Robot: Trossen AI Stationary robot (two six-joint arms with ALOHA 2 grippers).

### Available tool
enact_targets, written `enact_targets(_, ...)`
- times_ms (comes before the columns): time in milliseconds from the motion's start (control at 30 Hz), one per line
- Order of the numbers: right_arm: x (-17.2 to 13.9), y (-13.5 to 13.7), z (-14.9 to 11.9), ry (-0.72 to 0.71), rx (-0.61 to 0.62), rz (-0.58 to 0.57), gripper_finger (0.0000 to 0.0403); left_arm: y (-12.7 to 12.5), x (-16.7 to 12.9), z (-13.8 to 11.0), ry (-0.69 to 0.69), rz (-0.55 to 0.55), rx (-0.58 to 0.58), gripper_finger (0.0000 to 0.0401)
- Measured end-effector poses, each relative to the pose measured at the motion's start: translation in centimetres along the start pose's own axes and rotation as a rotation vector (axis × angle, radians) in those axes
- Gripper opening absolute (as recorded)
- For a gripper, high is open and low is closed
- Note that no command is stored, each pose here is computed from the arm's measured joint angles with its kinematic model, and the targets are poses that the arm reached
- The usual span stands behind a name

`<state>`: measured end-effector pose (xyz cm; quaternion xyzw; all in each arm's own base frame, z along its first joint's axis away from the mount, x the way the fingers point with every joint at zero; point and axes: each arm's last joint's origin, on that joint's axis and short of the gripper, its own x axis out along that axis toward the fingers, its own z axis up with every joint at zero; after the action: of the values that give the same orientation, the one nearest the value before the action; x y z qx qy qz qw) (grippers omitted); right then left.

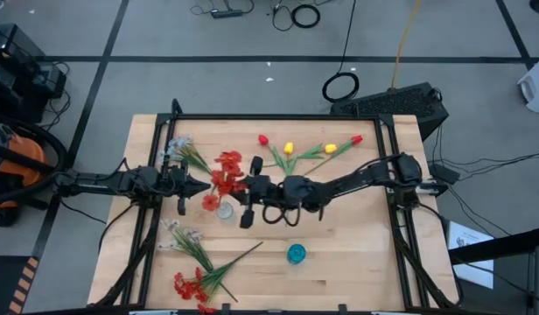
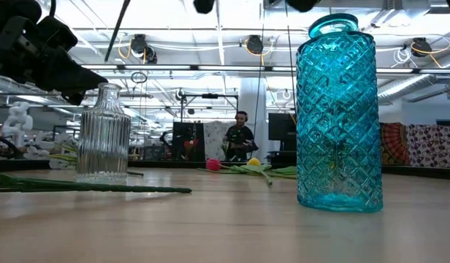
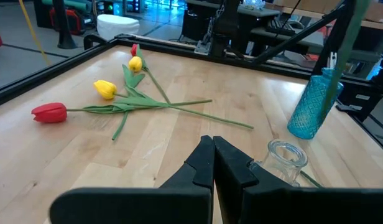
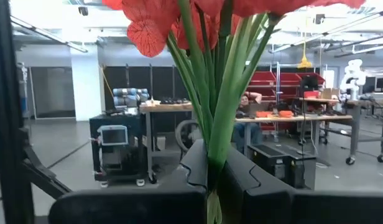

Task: Sort flowers into vase by color
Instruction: Put the right orange flowers into the transparent vase

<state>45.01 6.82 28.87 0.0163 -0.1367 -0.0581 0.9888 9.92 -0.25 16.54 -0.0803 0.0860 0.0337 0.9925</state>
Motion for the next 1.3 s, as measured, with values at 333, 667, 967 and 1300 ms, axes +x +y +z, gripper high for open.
enact_targets(333, 0.3, -0.9, -1.0, 0.054, 0.005, -0.022, 0.0003, 0.0, 0.0, 0.0, 0.000, 0.000, 0.000, 0.0006)
enact_targets(667, 0.3, -1.0, -1.6, 0.115, -0.003, -0.023, 0.0003, 0.0, 0.0, 0.0, 0.000, 0.000, 0.000, 0.0006)
enact_targets(967, 0.3, -1.0, -1.9, 0.139, -0.018, -0.022, 0.0002, 0.0, 0.0, 0.0, -0.001, -0.001, 0.000, 0.0006)
enact_targets(1300, 0.3, -0.9, -3.0, 0.174, -0.005, 0.002, 0.0002, 0.0, 0.0, 0.0, -0.001, 0.000, 0.000, 0.0006)
